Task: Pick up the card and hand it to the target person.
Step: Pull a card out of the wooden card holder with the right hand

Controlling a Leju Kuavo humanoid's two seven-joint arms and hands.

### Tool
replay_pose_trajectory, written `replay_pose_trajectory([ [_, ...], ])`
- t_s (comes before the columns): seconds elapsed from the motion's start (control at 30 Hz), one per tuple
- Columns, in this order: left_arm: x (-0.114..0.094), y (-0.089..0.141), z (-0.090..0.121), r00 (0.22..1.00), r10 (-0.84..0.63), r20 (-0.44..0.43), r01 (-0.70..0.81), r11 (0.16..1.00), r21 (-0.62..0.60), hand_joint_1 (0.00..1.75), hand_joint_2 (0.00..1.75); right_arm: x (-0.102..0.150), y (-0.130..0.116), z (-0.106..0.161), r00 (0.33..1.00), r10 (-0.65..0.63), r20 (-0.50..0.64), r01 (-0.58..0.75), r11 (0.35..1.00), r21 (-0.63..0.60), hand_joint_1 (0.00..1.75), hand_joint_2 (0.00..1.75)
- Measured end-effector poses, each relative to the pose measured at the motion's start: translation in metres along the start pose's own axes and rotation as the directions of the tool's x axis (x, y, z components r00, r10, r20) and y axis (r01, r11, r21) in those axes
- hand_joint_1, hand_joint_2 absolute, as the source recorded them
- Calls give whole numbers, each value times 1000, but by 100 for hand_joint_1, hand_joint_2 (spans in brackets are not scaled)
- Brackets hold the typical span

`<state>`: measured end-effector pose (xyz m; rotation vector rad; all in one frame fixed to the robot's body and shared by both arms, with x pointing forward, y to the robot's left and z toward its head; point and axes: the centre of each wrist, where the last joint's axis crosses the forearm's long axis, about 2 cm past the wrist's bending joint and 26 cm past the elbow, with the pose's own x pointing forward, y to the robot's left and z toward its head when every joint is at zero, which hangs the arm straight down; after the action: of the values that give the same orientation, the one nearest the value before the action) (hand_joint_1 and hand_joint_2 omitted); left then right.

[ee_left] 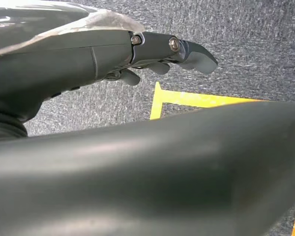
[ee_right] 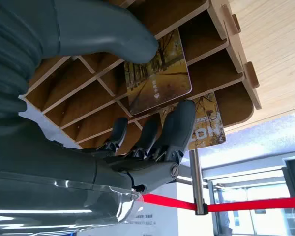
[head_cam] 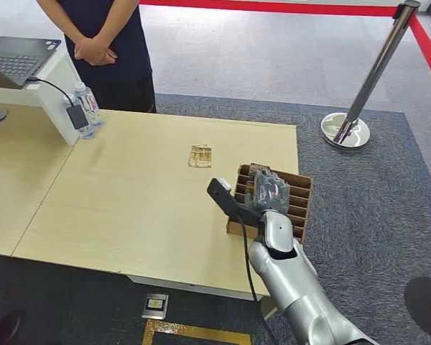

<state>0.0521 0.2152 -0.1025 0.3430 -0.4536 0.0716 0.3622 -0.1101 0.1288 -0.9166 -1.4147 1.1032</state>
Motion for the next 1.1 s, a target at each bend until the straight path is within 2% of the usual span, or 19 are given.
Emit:
replay_pose_trajectory([
  [0.53,0,0,0,1000,2,-3,-2,1000,5,0,0,3,0,0,1000,19,0,-19,1000,3,82,175],
  [0.63,0,0,0,1000,3,-4,-3,1000,5,0,0,4,0,0,1000,18,2,-18,1000,6,94,175],
  [0.8,0,0,0,1000,7,-7,-7,1000,9,0,0,6,2,1,1000,16,11,-16,1000,16,130,175],
  [1.1,0,0,0,1000,8,-11,-8,1000,19,0,0,10,1,-1,1000,11,29,-11,1000,14,143,175],
])
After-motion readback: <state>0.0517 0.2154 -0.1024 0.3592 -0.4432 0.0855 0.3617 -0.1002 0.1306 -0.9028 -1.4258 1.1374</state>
